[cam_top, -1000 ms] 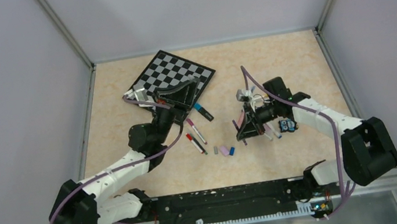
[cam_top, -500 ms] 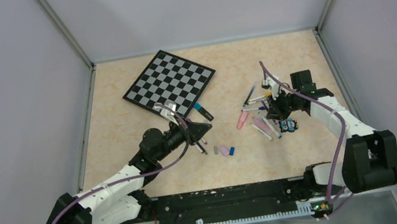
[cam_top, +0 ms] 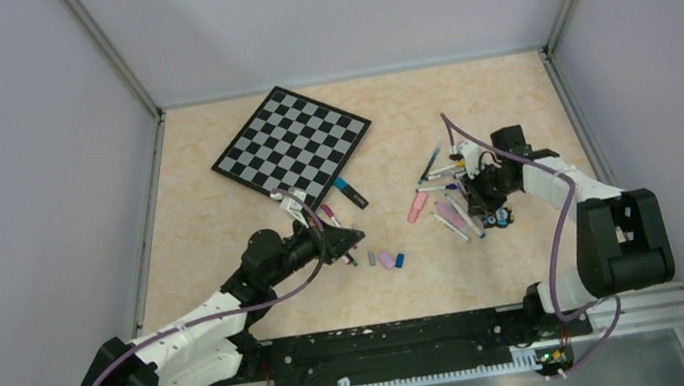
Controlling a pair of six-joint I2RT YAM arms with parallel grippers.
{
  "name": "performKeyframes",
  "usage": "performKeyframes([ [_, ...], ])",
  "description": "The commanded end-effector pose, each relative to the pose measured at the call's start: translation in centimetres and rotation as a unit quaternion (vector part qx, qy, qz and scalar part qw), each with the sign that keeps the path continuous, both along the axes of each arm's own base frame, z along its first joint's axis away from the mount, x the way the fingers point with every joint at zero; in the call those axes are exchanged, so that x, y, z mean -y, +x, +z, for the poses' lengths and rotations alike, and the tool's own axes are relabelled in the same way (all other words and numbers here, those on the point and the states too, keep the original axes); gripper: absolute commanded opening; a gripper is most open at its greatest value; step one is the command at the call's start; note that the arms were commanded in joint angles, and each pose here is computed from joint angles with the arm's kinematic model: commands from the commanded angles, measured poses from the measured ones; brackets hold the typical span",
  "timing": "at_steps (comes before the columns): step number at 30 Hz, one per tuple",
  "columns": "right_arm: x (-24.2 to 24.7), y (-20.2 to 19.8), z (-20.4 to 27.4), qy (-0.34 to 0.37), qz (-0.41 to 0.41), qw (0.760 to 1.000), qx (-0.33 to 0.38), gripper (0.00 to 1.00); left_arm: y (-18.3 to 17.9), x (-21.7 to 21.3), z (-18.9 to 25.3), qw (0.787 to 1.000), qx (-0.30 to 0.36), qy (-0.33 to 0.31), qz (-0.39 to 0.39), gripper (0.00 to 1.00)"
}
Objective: Open the pen caps
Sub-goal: Place the pen at the center of the board, then place the pen cap at the center of the board.
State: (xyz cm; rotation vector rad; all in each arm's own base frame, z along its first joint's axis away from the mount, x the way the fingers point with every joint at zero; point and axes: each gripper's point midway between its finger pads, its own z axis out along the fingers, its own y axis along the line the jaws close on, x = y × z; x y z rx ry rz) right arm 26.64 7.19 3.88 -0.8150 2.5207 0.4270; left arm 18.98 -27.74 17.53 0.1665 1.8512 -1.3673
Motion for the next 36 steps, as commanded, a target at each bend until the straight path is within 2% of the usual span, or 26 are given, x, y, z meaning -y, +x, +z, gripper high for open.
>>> performKeyframes([
  [1, 0.8, 0.5, -0.5, -0.017, -0.020, 1.000, -0.015, 0.11, -0.5, 0.2, 0.9, 1.000, 0.013, -0.018, -0.014, 0.00],
  [10, 1.2, 0.5, -1.2, -0.028, -0.031, 0.998, -0.036, 0.18, -0.6, 0.2, 0.9, 1.000, 0.015, -0.017, -0.017, 0.00],
  [18, 0.8, 0.7, -0.3, -0.018, -0.028, 0.999, -0.025, 0.23, -2.0, 1.3, 0.4, 0.998, 0.011, -0.011, -0.057, 0.00],
  [31, 0.8, 1.4, 2.5, 0.010, -0.027, 0.999, 0.015, 0.28, -3.4, 6.1, -1.9, 0.989, 0.035, 0.117, -0.079, 0.03],
  [36, 0.6, 1.6, 3.4, 0.018, -0.022, 0.999, 0.032, 0.30, -3.6, 7.2, -2.6, 0.986, 0.037, 0.144, -0.078, 0.03],
])
